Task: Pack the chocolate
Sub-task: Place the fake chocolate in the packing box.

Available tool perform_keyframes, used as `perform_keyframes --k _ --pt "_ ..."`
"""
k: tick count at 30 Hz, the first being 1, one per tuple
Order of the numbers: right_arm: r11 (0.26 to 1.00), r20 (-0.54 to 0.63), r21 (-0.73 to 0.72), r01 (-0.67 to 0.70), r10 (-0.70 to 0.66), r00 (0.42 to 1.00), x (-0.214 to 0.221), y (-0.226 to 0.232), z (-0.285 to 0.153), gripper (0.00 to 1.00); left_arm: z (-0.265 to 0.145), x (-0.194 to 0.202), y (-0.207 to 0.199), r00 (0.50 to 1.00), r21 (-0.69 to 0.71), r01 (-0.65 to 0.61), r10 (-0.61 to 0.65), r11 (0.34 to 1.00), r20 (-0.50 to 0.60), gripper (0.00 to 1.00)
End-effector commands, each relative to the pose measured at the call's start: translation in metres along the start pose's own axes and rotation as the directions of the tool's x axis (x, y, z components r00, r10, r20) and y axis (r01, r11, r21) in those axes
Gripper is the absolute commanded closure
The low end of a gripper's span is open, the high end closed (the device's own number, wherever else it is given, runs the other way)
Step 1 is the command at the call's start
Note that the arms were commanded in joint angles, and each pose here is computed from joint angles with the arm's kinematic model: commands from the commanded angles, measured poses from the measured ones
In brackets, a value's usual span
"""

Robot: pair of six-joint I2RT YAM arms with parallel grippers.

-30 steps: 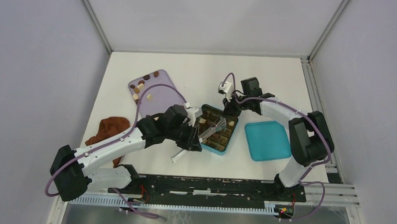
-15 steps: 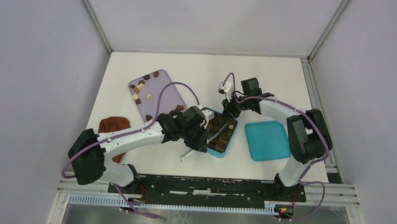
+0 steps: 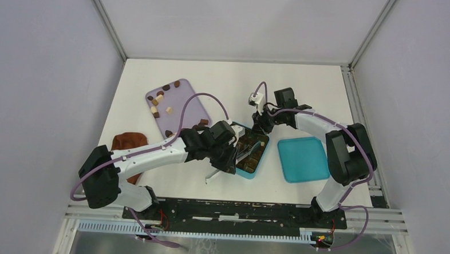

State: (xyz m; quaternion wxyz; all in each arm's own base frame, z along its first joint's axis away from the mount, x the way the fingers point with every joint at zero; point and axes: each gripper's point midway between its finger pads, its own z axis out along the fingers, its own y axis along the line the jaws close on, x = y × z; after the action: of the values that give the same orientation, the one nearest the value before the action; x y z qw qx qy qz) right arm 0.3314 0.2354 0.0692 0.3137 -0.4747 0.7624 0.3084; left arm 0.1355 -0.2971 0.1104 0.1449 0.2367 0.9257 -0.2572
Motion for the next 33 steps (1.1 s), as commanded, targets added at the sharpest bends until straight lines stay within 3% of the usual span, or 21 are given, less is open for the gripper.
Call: perform_keyframes --k 1,13,18,27,33 --pt "0.999 0.052 0.004 0.041 -0.042 0.998 -0.024 -0.006 -0.007 0.62 -0.006 -0.014 -0.013 0.998 0.023 -0.039 0.038 0.999 0.041 0.78" --pt "0.999 0.068 0.005 0.046 -0.046 0.997 -0.028 -0.006 -0.013 0.58 -0.006 -0.019 -0.012 0.998 -0.017 -0.044 0.045 0.999 0.054 0.54" --pt "0.999 0.076 0.008 0.05 -0.051 0.996 -0.03 -0.006 -0.017 0.57 -0.009 -0.024 -0.011 0.997 -0.031 -0.035 0.037 0.999 0.073 0.54" --pt "0.997 0.147 0.008 0.075 -0.075 0.986 -0.048 -0.007 -0.044 0.54 -0.035 -0.041 -0.016 0.98 -0.014 -0.002 0.005 1.0 0.2 0.63" --pt "0.994 0.17 0.045 0.102 -0.108 0.979 -0.055 -0.011 -0.065 0.5 -0.049 -0.046 0.007 0.968 -0.049 0.067 -0.053 0.997 0.244 0.63"
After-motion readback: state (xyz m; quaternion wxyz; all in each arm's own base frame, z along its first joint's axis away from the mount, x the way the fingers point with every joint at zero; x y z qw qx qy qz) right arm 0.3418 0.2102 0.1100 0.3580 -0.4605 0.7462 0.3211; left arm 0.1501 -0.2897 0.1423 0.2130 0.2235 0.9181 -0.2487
